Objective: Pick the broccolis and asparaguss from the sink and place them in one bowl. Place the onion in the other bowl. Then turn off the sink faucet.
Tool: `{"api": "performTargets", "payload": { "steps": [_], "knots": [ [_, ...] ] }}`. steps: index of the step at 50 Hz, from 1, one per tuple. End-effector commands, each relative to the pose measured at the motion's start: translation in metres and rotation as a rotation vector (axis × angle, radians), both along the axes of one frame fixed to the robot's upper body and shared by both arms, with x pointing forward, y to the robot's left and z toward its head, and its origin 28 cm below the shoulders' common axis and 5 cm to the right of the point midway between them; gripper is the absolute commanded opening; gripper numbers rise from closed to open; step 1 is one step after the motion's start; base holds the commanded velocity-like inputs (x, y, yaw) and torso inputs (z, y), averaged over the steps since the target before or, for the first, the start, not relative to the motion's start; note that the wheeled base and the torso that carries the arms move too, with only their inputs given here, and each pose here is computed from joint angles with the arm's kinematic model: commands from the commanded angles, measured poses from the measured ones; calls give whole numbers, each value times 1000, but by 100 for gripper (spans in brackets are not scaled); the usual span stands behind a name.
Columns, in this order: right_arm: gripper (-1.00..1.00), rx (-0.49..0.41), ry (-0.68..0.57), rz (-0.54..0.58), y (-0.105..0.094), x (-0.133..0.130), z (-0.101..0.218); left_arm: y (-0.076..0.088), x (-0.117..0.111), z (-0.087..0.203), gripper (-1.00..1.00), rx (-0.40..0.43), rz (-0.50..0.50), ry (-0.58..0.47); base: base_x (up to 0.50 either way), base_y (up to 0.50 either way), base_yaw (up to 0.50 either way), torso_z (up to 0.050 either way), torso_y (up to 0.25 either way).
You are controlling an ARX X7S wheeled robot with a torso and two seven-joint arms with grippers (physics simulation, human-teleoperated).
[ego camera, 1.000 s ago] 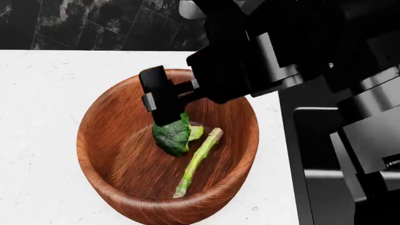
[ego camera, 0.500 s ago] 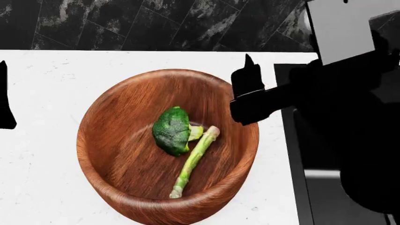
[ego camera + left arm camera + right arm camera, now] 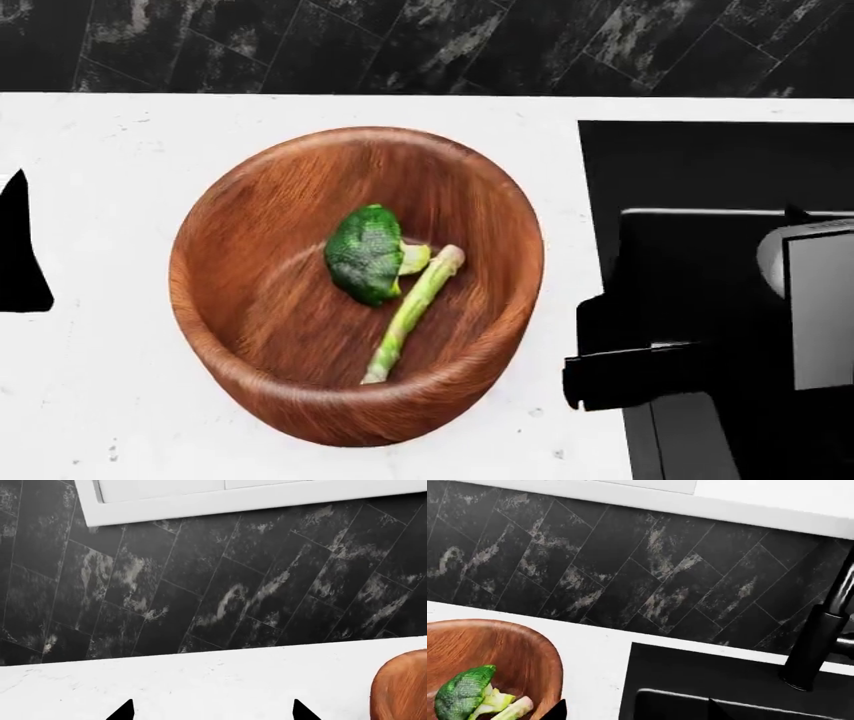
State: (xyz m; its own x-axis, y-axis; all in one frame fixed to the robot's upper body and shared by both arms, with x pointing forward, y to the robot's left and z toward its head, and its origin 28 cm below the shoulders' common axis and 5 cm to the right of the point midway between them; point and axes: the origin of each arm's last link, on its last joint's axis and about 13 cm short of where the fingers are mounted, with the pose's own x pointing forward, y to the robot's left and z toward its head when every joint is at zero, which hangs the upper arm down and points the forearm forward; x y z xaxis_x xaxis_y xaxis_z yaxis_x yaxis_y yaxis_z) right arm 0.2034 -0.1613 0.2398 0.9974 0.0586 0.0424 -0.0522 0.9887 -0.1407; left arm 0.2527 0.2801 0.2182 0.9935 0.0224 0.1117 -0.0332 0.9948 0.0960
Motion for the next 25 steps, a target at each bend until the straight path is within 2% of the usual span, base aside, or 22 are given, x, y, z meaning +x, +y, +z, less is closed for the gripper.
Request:
{"api": "performTargets", "payload": {
  "steps": [1,10,25],
  "knots": [
    [100,10,9,-33,-2,-17,-8,-6,-1,-3,100,-16,-13,-11,-309,-62,0,0,0],
    [100,20,10,-41,-4,-17,-12,-10,-4,-11,100,-1,-11,-1,-310,-160,0,0,0],
    [100,20,27,-49,-4,-15,-11,-8,-6,-13,100,-22,-7,1,-236,-481,0,0,0]
  ]
}}
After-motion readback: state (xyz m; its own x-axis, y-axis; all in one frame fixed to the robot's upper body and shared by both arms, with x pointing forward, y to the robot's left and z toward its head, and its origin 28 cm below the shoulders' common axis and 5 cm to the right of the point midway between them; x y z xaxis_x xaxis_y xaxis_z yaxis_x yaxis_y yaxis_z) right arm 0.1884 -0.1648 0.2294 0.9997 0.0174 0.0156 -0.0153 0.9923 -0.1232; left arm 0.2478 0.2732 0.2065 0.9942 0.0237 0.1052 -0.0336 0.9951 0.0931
